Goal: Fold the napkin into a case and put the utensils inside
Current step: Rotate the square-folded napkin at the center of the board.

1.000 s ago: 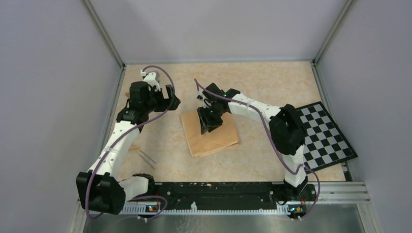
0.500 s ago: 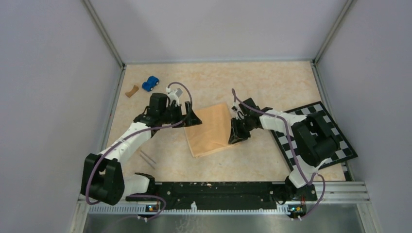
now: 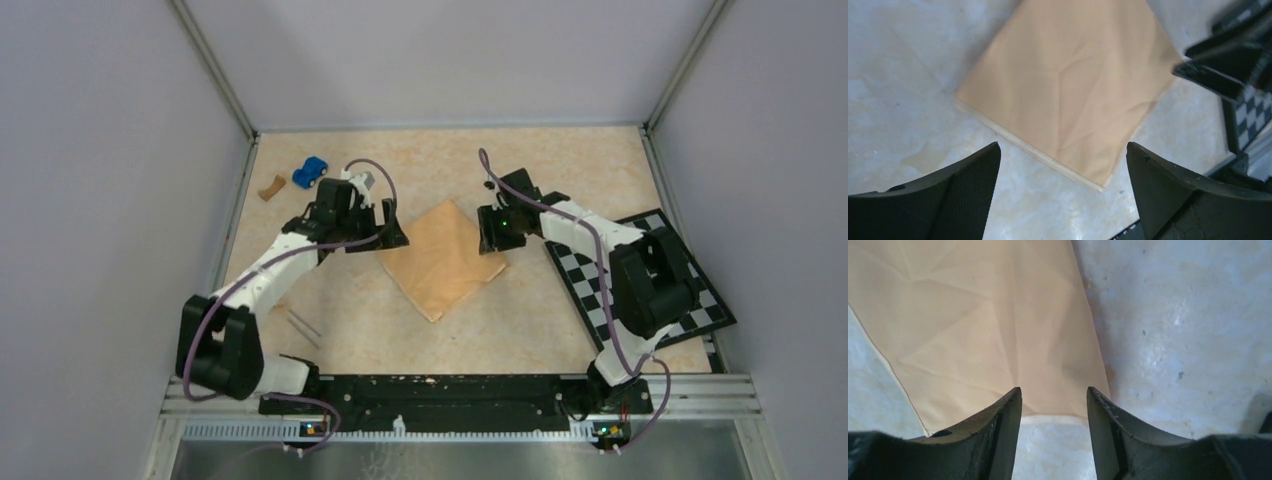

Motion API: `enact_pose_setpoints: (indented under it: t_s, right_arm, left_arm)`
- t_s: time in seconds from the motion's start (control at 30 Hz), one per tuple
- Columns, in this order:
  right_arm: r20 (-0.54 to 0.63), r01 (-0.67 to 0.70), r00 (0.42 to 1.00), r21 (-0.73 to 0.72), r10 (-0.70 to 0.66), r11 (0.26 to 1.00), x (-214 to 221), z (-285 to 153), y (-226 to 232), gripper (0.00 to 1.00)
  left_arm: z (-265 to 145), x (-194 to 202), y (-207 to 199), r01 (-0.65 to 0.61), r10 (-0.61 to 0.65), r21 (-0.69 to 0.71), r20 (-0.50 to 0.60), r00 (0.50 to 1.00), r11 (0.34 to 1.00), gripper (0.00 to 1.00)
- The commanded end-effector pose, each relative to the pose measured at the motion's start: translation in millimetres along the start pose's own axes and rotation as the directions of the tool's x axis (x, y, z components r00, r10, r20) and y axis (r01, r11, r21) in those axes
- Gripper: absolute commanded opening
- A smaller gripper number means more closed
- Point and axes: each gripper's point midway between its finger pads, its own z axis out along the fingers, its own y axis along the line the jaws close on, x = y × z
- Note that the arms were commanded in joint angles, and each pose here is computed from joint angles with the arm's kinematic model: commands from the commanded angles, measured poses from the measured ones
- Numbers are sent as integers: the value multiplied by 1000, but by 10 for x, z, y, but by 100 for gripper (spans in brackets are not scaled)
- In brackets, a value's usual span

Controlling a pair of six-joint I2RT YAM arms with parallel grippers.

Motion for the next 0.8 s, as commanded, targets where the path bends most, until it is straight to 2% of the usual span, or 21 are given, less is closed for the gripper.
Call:
enact_pose_setpoints:
  t_s: [0.0, 0.07, 0.2, 0.33, 0.43, 0.53, 0.63, 0.77]
  right_arm:
    - [57, -36, 998, -23, 37, 999, 48, -336, -28, 52]
    - [51, -108, 992, -79, 112, 991, 215, -344, -15, 53]
    - [66, -223, 970, -151, 235, 963, 416, -274, -58, 54]
    - [80, -262, 957, -185, 280, 947, 414, -152, -84, 54]
    - [60, -281, 952, -208, 299, 937, 370, 34, -112, 49]
    - [73, -254, 960, -194, 272, 948, 192, 188, -167, 45]
    - [103, -175, 975, -174, 194, 969, -147, 318, -205, 45]
    - [66, -60, 995, -176, 73, 983, -444, 456, -197, 43]
  left_arm:
    - [294, -248, 370, -89, 77, -172, -74, 994, 981, 99]
    - [467, -284, 381, -114, 91, -153, -145, 985, 982, 99]
    - [818, -324, 405, -162, 142, -80, -214, 966, 984, 98]
    - [1026, -212, 490, -168, 151, -42, -273, 950, 985, 98]
    - [1065, -53, 544, -145, 128, -33, -308, 943, 989, 96]
    - [999, 198, 571, -87, 69, -38, -339, 938, 996, 96]
    - [833, 619, 545, 14, -25, -30, -384, 923, 999, 94]
    - [500, 950, 395, 120, -116, -9, -341, 933, 993, 95]
